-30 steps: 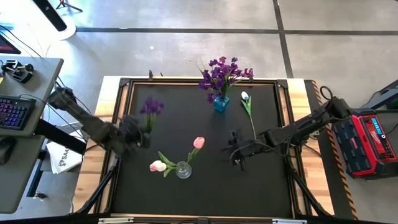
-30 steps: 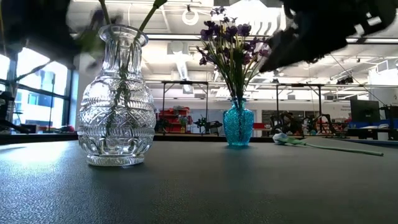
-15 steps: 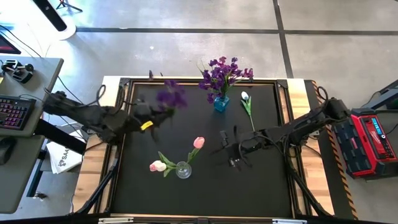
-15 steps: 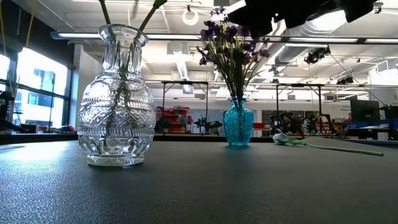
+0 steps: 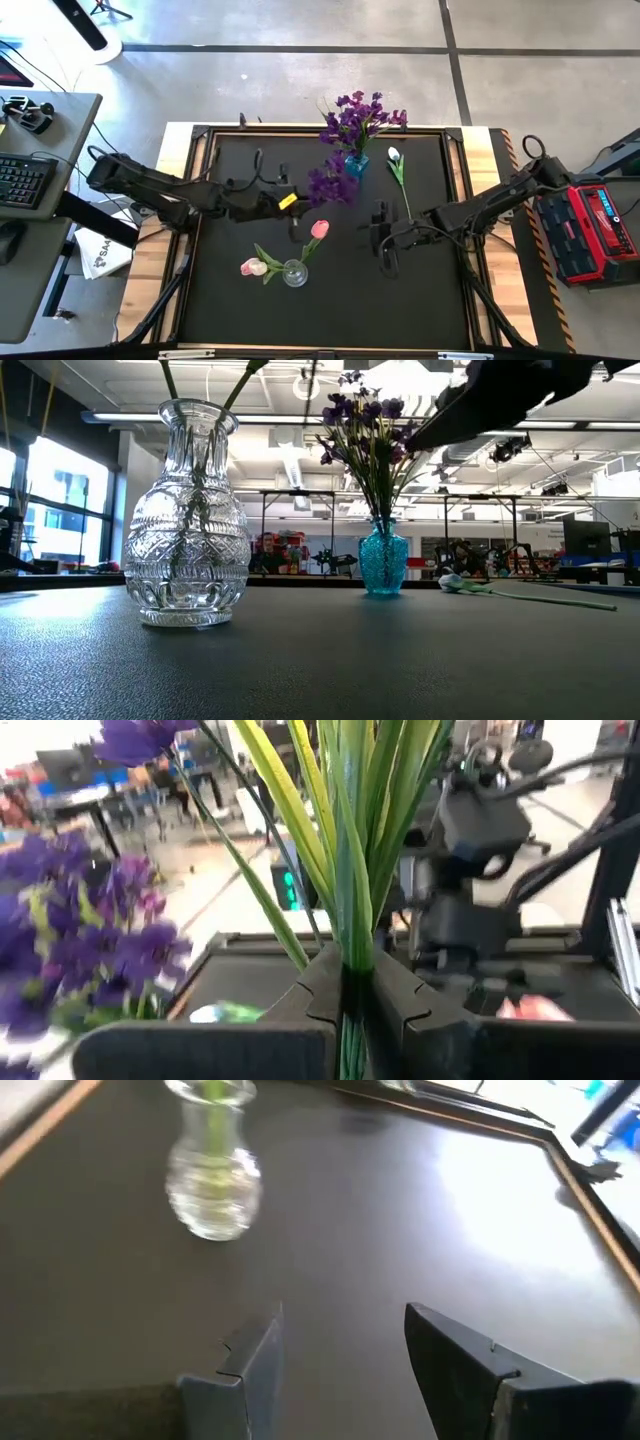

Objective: Sort flowers into vase by color
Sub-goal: Put the dark violet flower into the blue vase

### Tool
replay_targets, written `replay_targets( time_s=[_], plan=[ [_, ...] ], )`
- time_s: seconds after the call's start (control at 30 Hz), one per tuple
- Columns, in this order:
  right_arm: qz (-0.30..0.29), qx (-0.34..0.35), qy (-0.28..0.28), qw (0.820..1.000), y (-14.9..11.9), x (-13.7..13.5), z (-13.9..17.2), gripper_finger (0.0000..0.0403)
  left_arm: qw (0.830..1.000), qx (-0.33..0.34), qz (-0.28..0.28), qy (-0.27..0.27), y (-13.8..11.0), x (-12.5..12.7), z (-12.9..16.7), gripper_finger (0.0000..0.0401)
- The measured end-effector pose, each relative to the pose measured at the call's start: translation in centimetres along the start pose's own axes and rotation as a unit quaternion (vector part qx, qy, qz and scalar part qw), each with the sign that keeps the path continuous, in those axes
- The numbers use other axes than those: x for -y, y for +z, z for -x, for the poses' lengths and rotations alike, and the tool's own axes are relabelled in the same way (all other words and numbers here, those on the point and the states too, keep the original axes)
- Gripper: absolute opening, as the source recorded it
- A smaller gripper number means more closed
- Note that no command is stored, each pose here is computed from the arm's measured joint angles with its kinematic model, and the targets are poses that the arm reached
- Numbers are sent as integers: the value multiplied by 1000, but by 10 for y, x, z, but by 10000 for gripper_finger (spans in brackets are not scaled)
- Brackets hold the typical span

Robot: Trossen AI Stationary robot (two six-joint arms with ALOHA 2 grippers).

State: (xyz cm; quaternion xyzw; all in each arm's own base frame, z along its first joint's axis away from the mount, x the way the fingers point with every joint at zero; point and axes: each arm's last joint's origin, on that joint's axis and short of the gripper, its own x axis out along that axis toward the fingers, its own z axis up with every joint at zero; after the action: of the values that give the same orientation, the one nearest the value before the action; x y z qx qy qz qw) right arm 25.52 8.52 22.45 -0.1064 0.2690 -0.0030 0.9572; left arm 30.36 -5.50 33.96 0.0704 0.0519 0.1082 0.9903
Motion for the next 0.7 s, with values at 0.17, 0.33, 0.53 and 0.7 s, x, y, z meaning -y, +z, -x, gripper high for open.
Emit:
replay_targets(
  time_s=[0.17,0.33,0.53,0.7],
  plan=[
    [-25,23,-32,999,-30,5,0,181,999,29,15,-23,2,-3,-7,10],
    [-134,133,-41,981,-74,15,2,181,997,25,31,-69,-3,0,-12,9],
    [-129,279,-49,950,-71,25,16,181,996,28,37,-81,-18,0,-35,9],
    [-87,334,-66,936,-40,29,18,181,994,38,40,-96,-36,-7,-61,9]
  ],
)
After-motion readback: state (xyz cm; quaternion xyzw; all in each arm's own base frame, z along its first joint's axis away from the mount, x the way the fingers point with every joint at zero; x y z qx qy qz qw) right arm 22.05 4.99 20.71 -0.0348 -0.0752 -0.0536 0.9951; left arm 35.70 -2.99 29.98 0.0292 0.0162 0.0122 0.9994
